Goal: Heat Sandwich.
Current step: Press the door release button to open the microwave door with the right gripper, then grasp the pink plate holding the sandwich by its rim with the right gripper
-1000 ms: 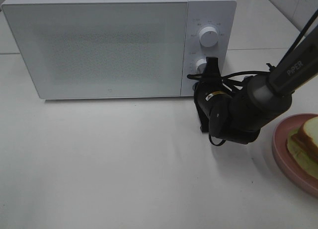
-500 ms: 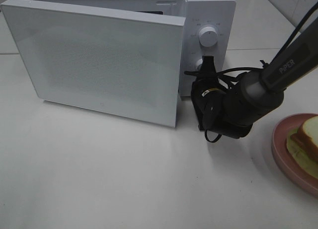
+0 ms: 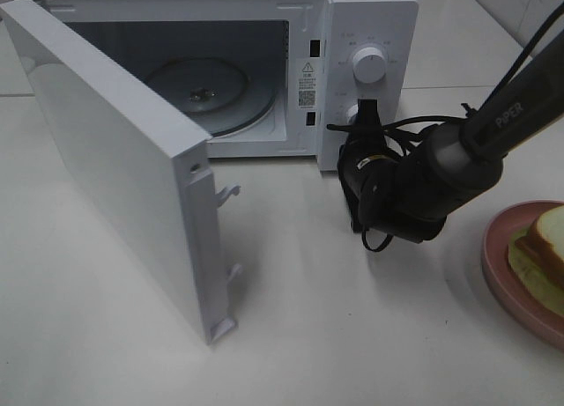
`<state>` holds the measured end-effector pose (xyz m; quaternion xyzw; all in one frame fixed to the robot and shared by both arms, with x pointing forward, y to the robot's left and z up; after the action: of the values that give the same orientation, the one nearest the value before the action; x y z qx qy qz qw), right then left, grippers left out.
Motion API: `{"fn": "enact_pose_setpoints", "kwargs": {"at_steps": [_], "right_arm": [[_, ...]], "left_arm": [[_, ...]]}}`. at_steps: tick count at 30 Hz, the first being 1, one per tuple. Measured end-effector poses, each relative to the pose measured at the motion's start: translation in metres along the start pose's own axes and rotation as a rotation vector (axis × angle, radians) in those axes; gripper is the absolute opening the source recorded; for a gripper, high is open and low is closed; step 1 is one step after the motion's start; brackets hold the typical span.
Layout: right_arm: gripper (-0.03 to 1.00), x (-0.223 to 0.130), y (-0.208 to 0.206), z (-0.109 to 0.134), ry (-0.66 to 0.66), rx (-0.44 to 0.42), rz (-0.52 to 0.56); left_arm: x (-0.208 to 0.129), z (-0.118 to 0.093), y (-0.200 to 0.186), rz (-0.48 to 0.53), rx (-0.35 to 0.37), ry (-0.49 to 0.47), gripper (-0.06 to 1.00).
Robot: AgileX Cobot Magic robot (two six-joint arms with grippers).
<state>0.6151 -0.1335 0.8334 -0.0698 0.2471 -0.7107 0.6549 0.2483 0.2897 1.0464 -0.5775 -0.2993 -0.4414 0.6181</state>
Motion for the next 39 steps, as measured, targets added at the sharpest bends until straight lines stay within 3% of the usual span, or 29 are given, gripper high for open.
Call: {"fn": "enact_pose_setpoints", "kwargs": {"at_steps": [14, 23, 32, 39], "right_arm": [[0.0, 0.005, -0.014, 0.005, -0.039, 0.009, 0.039], [0.0, 0.005, -0.042, 0.001, -0.065, -0.004, 0.084], [0.0, 0.017, -0.078, 0.011, -0.085, -0.043, 0.12], [0.0, 0.018, -0.108, 0.02, -0.154, -0.077, 0.207]], "left_arm": [[0.0, 0.0, 0.0, 0.0, 0.0, 0.0, 0.99], [0.0, 0.0, 0.0, 0.0, 0.0, 0.0, 0.99], [0.0, 0.0, 0.0, 0.0, 0.0, 0.0, 0.99], [0.0, 0.0, 0.0, 0.0, 0.0, 0.0, 0.99]]}}
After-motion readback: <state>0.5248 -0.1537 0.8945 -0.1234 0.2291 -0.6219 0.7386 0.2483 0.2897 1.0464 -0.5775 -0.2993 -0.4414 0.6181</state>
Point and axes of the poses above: a point on each arm's last joint axis where the gripper is mounted, y pointing out along that axis toward the gripper, z along the wrist's bending axis when the last joint is at zero, x = y × z, the point moved 2 cm from there along y, pointing out along that axis toward the gripper, and after that the axes turned 15 degrees about y, right-handed, at the moved point
